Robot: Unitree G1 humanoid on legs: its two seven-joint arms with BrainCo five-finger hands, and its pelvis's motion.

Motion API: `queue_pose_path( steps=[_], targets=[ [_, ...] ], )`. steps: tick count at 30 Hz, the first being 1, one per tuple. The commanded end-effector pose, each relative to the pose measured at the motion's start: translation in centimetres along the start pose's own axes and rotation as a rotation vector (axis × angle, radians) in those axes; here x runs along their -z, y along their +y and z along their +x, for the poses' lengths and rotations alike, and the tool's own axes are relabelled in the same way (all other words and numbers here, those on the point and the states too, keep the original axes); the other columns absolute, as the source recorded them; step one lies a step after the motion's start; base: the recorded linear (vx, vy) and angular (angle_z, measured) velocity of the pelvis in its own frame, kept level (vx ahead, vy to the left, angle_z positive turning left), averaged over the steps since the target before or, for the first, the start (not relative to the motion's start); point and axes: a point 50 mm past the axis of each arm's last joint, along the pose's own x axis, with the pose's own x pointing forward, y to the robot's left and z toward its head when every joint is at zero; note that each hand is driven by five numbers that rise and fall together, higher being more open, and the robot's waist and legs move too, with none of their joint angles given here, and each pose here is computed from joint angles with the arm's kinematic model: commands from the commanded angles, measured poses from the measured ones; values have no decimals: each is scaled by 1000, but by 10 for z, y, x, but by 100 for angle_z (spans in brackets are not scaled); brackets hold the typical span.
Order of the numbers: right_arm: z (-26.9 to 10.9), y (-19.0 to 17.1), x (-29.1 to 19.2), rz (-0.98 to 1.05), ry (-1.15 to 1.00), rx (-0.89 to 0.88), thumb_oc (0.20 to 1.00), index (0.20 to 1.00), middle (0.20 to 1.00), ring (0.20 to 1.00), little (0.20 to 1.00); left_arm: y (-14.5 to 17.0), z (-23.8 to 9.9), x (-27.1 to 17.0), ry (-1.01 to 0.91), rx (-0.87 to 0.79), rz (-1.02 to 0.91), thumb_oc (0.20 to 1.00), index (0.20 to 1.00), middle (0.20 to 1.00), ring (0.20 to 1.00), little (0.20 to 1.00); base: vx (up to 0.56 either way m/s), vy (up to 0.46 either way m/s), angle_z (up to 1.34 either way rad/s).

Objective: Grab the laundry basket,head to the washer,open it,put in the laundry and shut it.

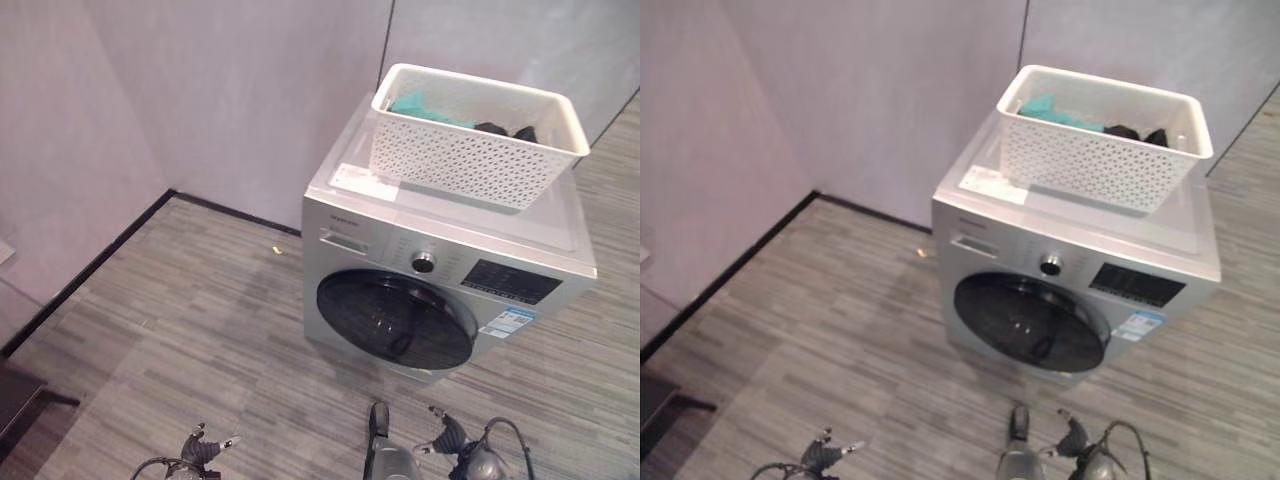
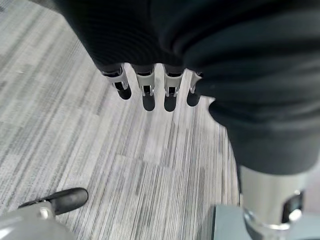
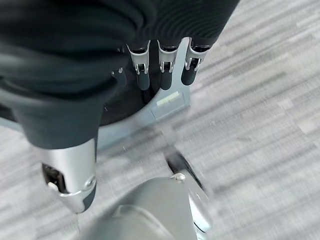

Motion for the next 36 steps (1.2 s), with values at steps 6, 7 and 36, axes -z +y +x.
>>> queue_pose_path(
  steps=[6, 7, 36],
  targets=[
    [1, -107, -39, 16, -180, 424, 1000, 1000, 1000, 1000, 1000, -6, -1, 1, -18, 29, 9, 1000, 1000, 1000, 1000, 1000, 11, -146, -13],
    [2, -109, -42, 25, -188, 430, 1000, 1000, 1000, 1000, 1000, -9, -1, 3, -11, 37, 17, 1000, 1000, 1000, 1000, 1000, 14, -64, 7],
    [26, -216, -159, -26, -313, 689, 1000, 1000, 1000, 1000, 1000, -46, 2, -69, -270, 158, 3, 1000, 1000, 1000, 1000, 1000, -70, -12, 8]
  ],
)
